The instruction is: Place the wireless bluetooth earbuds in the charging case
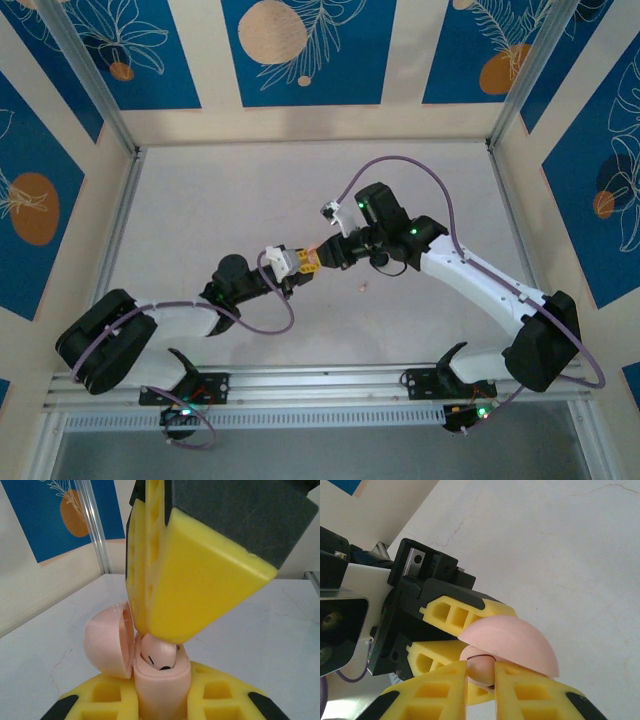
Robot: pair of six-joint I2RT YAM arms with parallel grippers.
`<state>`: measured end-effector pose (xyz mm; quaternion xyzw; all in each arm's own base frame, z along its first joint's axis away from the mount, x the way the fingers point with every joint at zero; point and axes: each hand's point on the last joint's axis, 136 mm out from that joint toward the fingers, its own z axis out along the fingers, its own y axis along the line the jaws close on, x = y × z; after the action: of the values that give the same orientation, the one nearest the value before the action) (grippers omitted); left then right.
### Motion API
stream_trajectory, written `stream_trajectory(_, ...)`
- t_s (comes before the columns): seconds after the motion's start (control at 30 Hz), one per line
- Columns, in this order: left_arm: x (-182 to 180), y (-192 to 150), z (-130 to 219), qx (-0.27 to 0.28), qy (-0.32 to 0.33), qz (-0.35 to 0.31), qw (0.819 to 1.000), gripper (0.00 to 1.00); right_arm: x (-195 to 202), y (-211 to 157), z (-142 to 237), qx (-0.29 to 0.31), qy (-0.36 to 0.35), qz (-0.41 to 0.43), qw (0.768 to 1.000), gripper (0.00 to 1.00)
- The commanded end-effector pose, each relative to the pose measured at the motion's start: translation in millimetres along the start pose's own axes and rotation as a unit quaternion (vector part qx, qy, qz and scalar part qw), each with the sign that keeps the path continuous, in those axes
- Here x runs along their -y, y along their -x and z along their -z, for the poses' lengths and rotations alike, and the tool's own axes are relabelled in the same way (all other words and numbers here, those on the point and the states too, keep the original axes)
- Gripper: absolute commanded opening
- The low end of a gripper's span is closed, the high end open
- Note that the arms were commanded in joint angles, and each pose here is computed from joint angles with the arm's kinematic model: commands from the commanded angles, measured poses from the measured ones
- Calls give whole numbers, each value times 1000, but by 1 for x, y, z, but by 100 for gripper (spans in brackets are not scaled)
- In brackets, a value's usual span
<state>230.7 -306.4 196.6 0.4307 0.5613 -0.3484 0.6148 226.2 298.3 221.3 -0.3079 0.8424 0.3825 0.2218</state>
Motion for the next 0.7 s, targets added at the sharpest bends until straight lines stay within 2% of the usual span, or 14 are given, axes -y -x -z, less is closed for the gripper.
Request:
stream_trajectory(0.0, 2, 22, 1, 32, -5, -24, 999, 12, 1, -1, -1, -10, -16, 10, 1000, 16)
stream_trajectory(0.37, 1, 22, 1, 29, -3, -29, 999, 12, 0, -3, -4, -23, -23, 19, 999, 13)
stream_trajectory(0.67, 1, 17, 1, 16, -2, -32, 999, 12, -12, 9, 16, 12, 0, 22, 1000, 21)
